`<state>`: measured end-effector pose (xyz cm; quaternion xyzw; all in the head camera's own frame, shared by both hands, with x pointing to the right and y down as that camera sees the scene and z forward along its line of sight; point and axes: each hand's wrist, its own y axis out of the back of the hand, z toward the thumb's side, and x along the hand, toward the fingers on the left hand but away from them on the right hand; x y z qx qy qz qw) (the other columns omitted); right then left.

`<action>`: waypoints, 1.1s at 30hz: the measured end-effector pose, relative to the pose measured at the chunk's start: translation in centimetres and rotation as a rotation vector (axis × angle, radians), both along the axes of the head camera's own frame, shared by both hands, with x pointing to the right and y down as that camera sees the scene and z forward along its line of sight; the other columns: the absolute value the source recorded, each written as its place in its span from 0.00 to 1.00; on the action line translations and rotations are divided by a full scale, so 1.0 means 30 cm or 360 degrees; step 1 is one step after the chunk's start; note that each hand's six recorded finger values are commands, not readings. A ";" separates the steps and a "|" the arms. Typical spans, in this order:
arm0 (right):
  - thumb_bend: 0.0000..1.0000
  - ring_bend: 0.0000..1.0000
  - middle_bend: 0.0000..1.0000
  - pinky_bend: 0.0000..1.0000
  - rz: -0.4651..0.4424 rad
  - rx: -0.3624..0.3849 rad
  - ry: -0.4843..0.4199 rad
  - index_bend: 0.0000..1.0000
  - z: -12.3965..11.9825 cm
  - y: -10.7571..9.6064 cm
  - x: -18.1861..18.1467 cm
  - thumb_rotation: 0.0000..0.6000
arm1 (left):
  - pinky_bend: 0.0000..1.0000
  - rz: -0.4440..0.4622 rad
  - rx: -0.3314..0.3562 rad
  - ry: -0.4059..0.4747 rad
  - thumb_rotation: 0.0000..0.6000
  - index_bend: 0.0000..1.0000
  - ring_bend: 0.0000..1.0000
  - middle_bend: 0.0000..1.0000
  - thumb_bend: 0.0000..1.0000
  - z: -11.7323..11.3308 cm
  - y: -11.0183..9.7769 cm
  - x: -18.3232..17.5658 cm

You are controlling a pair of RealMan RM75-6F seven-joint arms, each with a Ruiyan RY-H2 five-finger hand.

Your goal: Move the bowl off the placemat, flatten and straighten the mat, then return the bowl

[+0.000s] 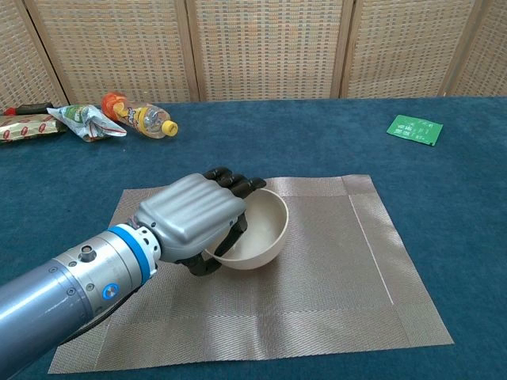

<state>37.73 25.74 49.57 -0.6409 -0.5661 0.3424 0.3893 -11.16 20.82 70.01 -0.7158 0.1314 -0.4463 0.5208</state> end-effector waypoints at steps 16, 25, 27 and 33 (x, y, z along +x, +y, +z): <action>0.24 0.00 0.00 0.00 -0.0006 -0.0008 -0.0008 0.05 0.004 0.000 -0.004 1.00 | 0.00 -0.0035 0.0010 -0.0034 1.00 0.06 0.00 0.00 0.30 -0.024 -0.023 -0.060; 0.24 0.00 0.00 0.00 -0.0023 -0.0025 0.0030 0.05 0.021 0.005 -0.015 1.00 | 0.00 -0.0109 0.0038 -0.0013 1.00 0.00 0.00 0.00 0.26 -0.099 -0.057 -0.197; 0.24 0.00 0.00 0.00 -0.0029 -0.0033 0.0041 0.05 0.028 0.007 -0.021 1.00 | 0.00 -0.0130 0.0032 -0.0013 1.00 0.00 0.00 0.00 0.25 -0.105 -0.060 -0.236; 0.24 0.00 0.00 0.00 -0.0045 -0.0038 0.0066 0.05 0.040 0.012 -0.036 1.00 | 0.00 -0.0169 -0.0013 -0.0049 1.00 0.00 0.00 0.00 0.23 -0.091 -0.059 -0.305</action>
